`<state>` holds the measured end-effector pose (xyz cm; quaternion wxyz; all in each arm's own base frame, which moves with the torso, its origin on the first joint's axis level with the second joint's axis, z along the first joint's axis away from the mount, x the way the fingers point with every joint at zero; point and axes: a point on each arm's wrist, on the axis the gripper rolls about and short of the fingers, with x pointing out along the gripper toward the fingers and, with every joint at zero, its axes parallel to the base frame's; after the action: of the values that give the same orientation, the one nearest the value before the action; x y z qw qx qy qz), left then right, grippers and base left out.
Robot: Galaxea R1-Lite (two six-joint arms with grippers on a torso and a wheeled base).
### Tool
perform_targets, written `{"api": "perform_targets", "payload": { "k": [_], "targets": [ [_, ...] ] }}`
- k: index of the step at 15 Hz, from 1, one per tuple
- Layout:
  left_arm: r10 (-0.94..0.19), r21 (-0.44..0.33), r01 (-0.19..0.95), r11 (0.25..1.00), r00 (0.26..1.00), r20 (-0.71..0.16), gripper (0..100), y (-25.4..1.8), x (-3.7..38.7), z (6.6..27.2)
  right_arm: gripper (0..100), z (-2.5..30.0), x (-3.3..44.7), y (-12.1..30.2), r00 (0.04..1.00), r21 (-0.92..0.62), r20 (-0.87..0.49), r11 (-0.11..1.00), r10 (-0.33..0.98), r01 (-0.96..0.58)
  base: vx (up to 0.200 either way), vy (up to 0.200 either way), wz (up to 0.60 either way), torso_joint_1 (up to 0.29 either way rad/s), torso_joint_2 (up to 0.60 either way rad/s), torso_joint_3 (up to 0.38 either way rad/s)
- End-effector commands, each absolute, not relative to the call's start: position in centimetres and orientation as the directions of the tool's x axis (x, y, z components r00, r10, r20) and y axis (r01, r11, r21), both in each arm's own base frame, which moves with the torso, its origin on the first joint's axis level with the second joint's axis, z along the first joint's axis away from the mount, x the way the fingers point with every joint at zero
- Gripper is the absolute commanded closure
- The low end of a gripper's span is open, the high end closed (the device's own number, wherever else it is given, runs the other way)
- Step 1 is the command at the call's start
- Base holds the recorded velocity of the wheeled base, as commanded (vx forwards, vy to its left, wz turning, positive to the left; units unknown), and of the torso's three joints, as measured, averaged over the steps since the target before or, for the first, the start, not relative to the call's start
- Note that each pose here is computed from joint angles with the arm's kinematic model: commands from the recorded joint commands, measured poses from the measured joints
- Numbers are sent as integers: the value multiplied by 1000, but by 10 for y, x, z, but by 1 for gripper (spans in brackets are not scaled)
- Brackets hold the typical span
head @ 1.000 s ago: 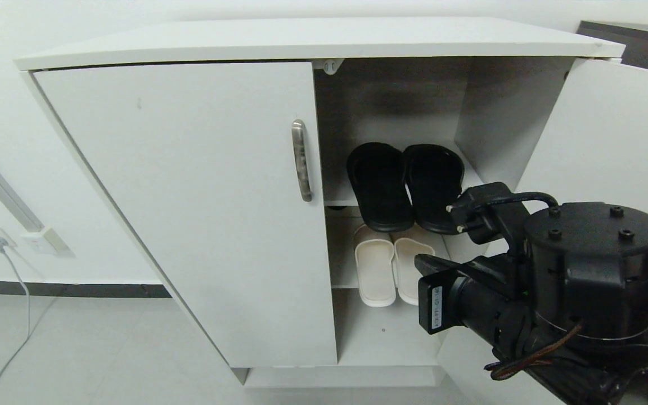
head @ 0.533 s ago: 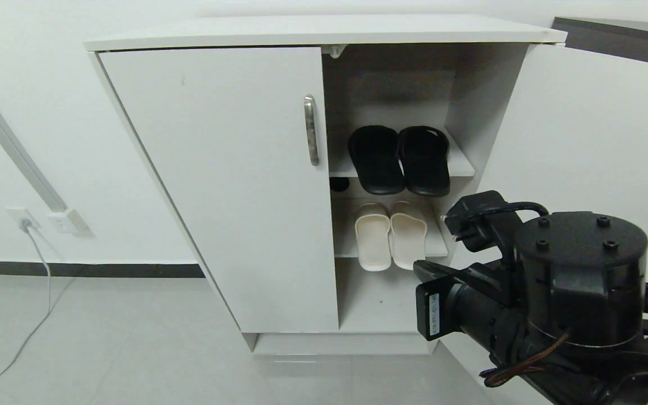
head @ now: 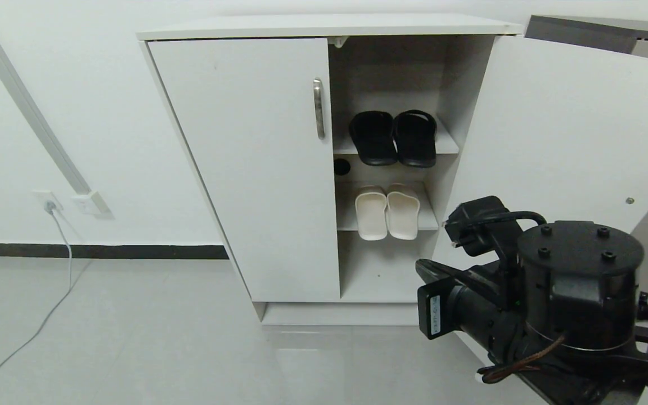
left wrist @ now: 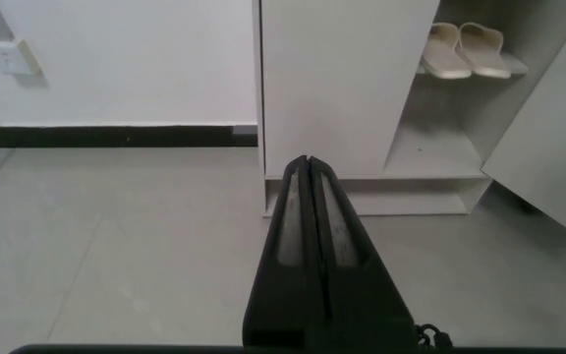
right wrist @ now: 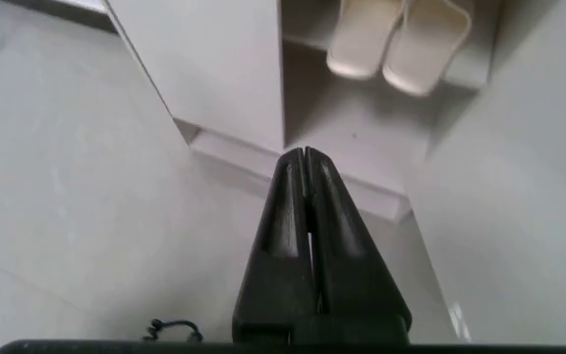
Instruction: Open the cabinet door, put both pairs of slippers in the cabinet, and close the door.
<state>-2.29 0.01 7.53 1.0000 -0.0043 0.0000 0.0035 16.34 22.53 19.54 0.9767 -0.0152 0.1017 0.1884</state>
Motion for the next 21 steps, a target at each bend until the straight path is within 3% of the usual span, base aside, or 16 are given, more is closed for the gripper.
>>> {"api": "perform_targets", "payload": {
  "k": [1, 16, 21],
  "targets": [
    [8, -9, -8, 1000, 1000, -2, 100, 0, -23, 75, 100, 192, 165, 226, 908, 1, -214, 929, 361, -369, 0, 0, 0, 0, 0, 0],
    [9, -14, -9, 1000, 1000, -2, 100, 0, -23, 75, 100, 192, 165, 226, 908, -6, -215, 929, 360, -370, 0, 0, 0, 0, 0, 0],
    [9, -14, -9, 1000, 1000, -2, 100, 0, -23, 75, 100, 191, 165, 226, 907, -9, -218, 929, 360, -371, 0, 0, 0, 25, -222, -292]
  ]
}}
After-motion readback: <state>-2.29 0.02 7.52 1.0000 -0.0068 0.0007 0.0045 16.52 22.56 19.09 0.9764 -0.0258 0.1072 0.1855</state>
